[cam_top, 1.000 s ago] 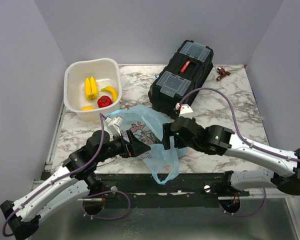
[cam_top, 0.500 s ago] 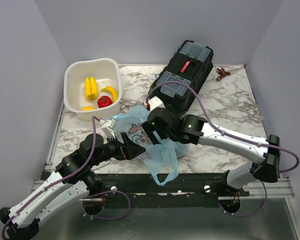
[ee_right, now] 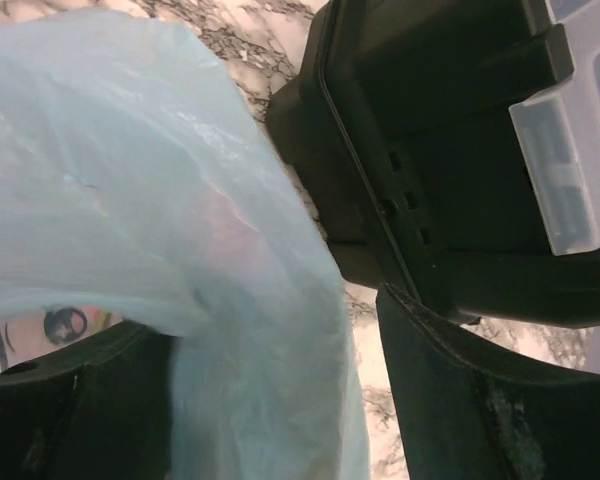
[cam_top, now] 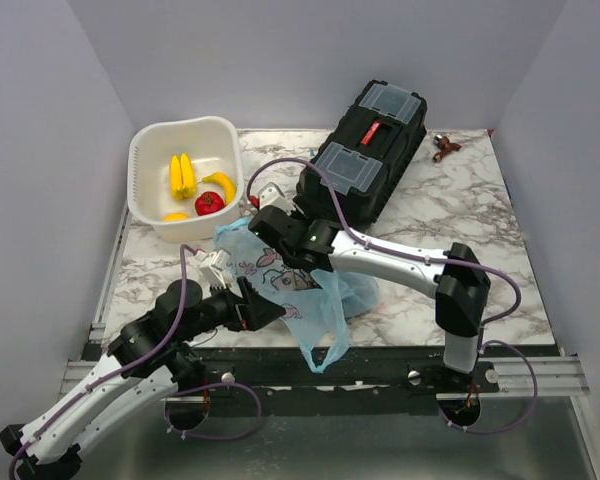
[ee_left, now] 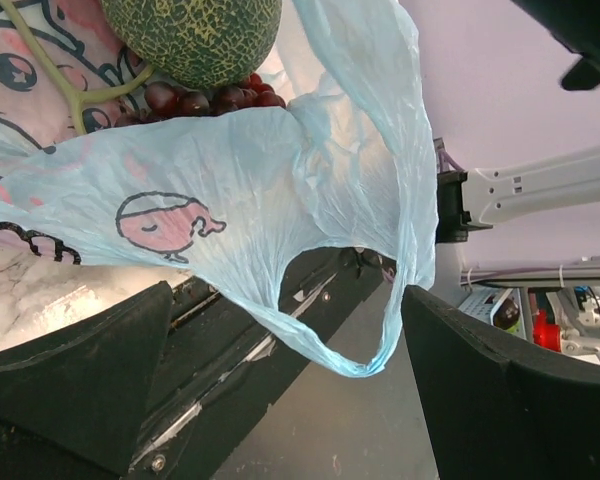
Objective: Take the fake fruits out of the plastic bag
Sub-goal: Take out the fake fruit from the plastic bag.
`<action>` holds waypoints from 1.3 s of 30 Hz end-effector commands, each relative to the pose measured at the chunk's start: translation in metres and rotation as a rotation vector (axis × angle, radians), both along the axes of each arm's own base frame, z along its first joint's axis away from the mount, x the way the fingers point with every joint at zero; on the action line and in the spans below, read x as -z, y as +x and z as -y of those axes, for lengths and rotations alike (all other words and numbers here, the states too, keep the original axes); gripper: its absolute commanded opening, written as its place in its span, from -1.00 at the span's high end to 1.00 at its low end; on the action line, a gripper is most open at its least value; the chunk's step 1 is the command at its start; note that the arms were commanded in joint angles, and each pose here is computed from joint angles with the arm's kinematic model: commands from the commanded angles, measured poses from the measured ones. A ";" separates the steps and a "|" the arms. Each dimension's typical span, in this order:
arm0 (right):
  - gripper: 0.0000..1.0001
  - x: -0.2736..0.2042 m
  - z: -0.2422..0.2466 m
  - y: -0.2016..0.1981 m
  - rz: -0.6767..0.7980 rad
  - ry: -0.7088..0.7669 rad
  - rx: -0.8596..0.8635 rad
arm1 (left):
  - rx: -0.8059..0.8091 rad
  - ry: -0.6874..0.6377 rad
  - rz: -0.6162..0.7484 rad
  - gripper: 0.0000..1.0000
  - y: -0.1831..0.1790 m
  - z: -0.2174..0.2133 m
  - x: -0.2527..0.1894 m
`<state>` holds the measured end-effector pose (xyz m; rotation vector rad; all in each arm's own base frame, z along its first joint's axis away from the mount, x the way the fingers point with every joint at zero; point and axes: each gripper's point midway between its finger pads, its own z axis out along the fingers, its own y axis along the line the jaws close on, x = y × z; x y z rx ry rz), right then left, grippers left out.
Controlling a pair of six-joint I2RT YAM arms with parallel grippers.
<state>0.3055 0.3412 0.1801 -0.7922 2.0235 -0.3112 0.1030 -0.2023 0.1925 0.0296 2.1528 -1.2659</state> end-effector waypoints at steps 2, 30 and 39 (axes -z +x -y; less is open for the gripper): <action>0.12 -0.007 -0.007 0.017 0.084 -0.051 0.027 | -0.005 -0.004 -0.022 -0.91 -0.007 -0.007 0.007; 0.99 -0.008 -0.091 -0.125 -0.578 0.776 -0.265 | -0.274 0.085 -0.106 -0.65 0.031 -0.026 0.047; 0.98 -0.010 -0.094 -0.128 -0.599 0.819 -0.256 | -0.494 0.136 -0.166 -0.36 0.059 -0.041 0.072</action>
